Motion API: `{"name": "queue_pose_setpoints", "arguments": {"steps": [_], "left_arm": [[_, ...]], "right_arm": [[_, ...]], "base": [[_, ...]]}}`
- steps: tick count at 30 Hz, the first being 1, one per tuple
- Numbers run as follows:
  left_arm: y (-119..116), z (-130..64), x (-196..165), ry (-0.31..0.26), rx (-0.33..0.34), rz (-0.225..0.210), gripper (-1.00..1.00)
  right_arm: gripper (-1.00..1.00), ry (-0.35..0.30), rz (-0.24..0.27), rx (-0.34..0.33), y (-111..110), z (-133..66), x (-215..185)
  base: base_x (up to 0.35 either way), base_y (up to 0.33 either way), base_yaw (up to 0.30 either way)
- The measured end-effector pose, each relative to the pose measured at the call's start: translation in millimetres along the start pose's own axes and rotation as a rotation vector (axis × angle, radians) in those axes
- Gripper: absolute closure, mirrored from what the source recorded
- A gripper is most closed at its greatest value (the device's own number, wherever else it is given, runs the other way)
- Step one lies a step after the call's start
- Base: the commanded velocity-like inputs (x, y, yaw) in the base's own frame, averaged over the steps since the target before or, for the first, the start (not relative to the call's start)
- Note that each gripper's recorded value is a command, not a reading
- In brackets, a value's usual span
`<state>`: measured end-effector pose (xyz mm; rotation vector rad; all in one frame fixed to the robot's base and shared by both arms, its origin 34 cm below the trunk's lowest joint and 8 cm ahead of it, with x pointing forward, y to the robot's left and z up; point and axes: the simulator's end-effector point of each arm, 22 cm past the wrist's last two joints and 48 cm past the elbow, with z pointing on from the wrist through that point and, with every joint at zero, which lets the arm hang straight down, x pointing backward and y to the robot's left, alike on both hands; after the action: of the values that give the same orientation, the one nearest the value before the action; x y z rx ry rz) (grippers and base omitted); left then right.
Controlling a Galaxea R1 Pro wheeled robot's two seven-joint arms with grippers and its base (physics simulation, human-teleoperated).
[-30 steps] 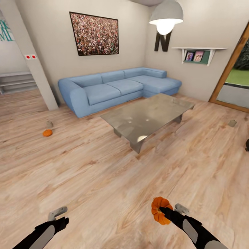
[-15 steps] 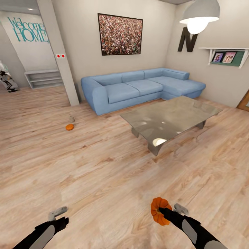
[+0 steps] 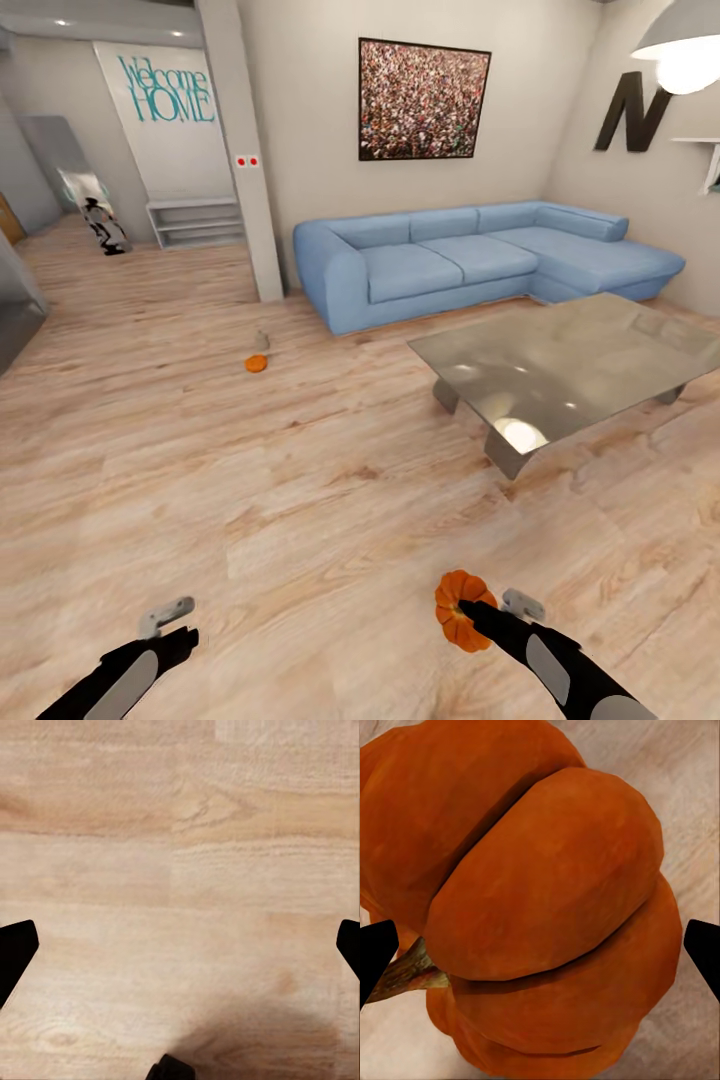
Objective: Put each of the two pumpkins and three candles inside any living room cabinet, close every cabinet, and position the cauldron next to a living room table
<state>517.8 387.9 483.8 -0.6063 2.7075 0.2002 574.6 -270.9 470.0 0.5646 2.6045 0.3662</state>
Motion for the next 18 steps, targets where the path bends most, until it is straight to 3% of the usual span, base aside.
{"name": "queue_pose_setpoints", "arguments": {"steps": [12, 18], "left_arm": [[0.0, 0.0, -0.1, 0.0, 0.0, -0.001, -1.0], [-0.6, 0.0, 0.4, 0.0, 0.001, 0.003, -1.0]], "right_arm": [[1.0, -0.004, 0.0, -0.005, -0.4, -0.5, -1.7], [1.0, -0.009, -0.002, -0.004, -0.9, -0.1, -0.2]], "base": [[0.262, 0.179, 0.285], [0.271, 0.142, 0.057]]}}
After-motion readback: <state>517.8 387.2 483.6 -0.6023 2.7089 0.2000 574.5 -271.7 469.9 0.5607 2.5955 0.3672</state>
